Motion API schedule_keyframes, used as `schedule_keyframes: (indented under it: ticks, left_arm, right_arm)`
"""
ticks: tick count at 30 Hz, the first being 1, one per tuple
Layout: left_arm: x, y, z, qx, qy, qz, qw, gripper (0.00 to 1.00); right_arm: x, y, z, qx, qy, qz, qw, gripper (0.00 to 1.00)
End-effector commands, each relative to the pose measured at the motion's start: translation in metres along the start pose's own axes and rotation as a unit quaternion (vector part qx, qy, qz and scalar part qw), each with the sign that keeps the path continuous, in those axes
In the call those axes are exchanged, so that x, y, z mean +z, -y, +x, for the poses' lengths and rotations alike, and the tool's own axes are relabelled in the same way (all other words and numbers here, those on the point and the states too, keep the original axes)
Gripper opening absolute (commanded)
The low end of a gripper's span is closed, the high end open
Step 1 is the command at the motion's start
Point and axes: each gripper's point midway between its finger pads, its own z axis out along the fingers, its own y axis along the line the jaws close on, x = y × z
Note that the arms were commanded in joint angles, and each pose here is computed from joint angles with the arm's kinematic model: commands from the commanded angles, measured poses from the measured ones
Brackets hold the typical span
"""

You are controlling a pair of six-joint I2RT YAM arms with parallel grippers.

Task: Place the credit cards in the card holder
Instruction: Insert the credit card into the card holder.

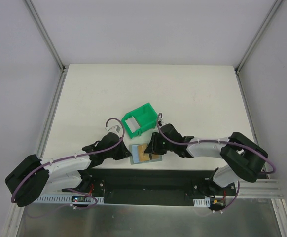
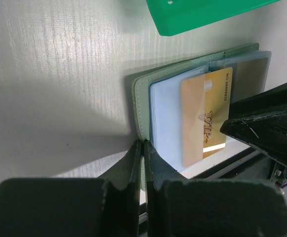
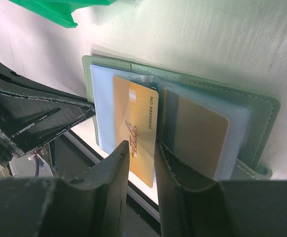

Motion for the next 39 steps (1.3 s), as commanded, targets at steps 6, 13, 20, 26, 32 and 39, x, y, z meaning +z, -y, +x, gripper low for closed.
schedule_keyframes:
  ticks: [6,13,20,26,32,39]
  left_arm:
    - [0.0,-0.003,-0.002,0.001,0.003,-0.007,1.0,0.0]
    - [0.001,-0.004,-0.002,-0.001,0.004,-0.009,1.0,0.0]
    - [0.0,-0.003,-0.002,-0.002,0.005,-0.008,1.0,0.0]
    - [0.0,-0.001,-0.003,-0.002,0.006,-0.004,1.0,0.0]
    - [0.0,-0.002,-0.003,-0.003,0.007,-0.005,1.0,0.0]
    - [-0.003,-0.002,-0.004,0.0,0.012,-0.001,1.0,0.0]
  right_arm:
    - [0.002,-0.003,0.005,-0.04,-0.032,0.028,0.998,0.33]
    - [0.009,-0.029,0.013,-0.067,-0.061,0.01,0.996,0.33]
    - [0.013,-0.051,0.01,-0.08,-0.069,-0.006,0.994,0.32]
    - [0.018,-0.056,0.01,-0.089,-0.081,-0.01,0.993,0.27]
    - [0.02,-0.053,0.014,-0.092,-0.091,-0.003,0.992,0.25]
    - [0.003,-0.052,-0.002,-0.116,-0.048,0.008,0.992,0.32]
